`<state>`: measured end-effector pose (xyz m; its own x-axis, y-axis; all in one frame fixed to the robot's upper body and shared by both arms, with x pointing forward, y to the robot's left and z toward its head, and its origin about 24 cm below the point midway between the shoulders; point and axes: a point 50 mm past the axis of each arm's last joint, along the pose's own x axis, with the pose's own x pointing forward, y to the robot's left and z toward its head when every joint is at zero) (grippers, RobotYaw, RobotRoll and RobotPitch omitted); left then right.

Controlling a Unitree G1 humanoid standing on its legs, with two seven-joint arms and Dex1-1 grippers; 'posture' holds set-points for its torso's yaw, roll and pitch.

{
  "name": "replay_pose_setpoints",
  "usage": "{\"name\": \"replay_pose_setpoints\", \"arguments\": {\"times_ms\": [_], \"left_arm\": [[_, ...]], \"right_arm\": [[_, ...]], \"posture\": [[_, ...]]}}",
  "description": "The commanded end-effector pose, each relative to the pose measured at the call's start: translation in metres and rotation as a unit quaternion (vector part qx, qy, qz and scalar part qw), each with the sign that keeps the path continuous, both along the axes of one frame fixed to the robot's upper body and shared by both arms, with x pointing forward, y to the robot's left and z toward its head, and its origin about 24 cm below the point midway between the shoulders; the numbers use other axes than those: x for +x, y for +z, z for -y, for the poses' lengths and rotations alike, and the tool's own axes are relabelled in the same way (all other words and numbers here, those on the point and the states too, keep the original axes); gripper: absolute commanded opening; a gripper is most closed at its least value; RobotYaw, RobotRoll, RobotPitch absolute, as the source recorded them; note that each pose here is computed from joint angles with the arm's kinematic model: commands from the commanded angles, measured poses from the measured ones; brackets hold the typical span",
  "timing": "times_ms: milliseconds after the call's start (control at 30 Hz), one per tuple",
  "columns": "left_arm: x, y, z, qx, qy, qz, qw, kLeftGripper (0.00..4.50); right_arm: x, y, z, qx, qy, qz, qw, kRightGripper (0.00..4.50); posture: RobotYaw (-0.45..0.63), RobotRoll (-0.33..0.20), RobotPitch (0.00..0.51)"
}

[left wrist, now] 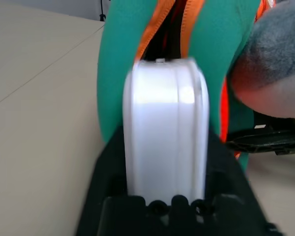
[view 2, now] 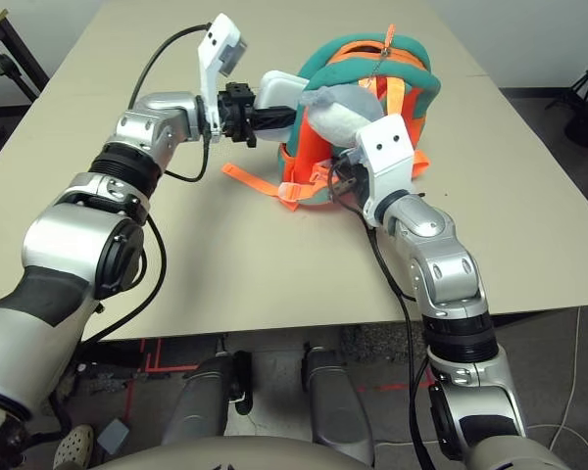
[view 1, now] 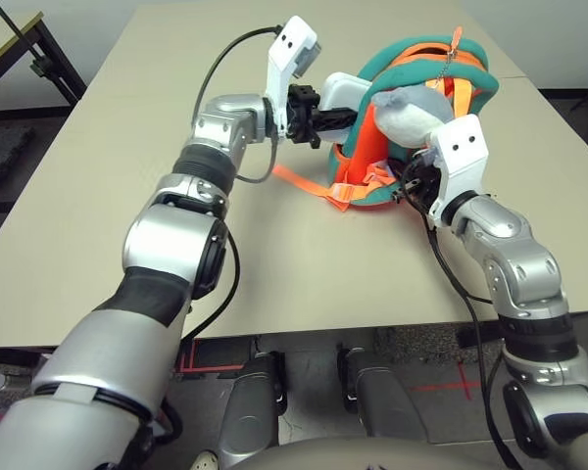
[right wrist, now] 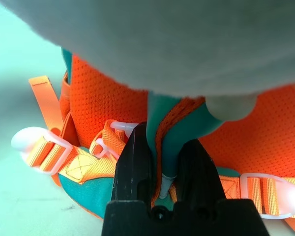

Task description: Put the pencil case into the backpack and zip it.

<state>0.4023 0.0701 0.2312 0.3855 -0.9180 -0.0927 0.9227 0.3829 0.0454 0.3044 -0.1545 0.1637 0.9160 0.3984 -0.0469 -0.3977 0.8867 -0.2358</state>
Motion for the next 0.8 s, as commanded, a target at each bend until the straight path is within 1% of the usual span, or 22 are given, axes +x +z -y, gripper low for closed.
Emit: {"name": "replay_pose_setpoints", "arguments": {"times_ms": [33, 100, 133, 233, 333, 467, 633, 667, 733, 800], "left_arm": [[-0.001, 0.012, -0.001, -0.007, -0.010, 0.019, 1.000, 3.45], [-0.002, 0.017, -0.005, -0.013, -0.013, 0.023, 1.000, 4.25], [-0.002, 0.020, -0.008, -0.017, -0.012, 0.025, 0.999, 4.50], [-0.004, 0.033, -0.019, -0.037, -0.008, 0.031, 0.999, 4.50], [-0.008, 0.039, -0.030, -0.040, -0.004, 0.037, 0.999, 4.50], [-0.013, 0.040, -0.040, -0.040, 0.007, 0.036, 0.999, 4.50], [-0.021, 0.031, -0.050, -0.036, 0.024, 0.021, 0.999, 4.50], [-0.022, 0.029, -0.051, -0.035, 0.027, 0.016, 0.999, 4.39], [-0.022, 0.025, -0.054, -0.037, 0.038, 0.008, 0.999, 4.00], [-0.024, 0.022, -0.054, -0.031, 0.036, 0.007, 0.999, 3.34]], "right_arm": [[0.000, -0.017, -0.005, -0.005, 0.013, -0.039, 0.999, 0.38], [0.000, -0.018, -0.006, -0.005, 0.015, -0.040, 0.999, 0.38], [0.001, -0.018, -0.007, -0.005, 0.016, -0.040, 0.999, 0.38], [0.002, -0.018, -0.008, -0.005, 0.019, -0.040, 0.999, 0.38], [0.003, -0.018, -0.008, -0.005, 0.021, -0.040, 0.999, 0.38], [0.003, -0.019, -0.009, -0.005, 0.023, -0.041, 0.999, 0.38], [0.003, -0.019, -0.011, -0.004, 0.028, -0.043, 0.999, 0.38], [0.003, -0.019, -0.011, -0.004, 0.028, -0.043, 0.999, 0.38], [0.004, -0.020, -0.011, -0.004, 0.029, -0.043, 0.999, 0.38], [0.004, -0.020, -0.011, -0.005, 0.030, -0.044, 0.999, 0.38]], "posture": [[-0.15, 0.000, 0.152], [-0.14, 0.000, 0.153], [-0.14, 0.000, 0.153], [-0.13, 0.000, 0.154], [-0.13, 0.000, 0.154], [-0.12, 0.000, 0.156], [-0.11, 0.000, 0.159], [-0.11, 0.000, 0.160], [-0.11, 0.000, 0.160], [-0.11, 0.000, 0.160]]}}
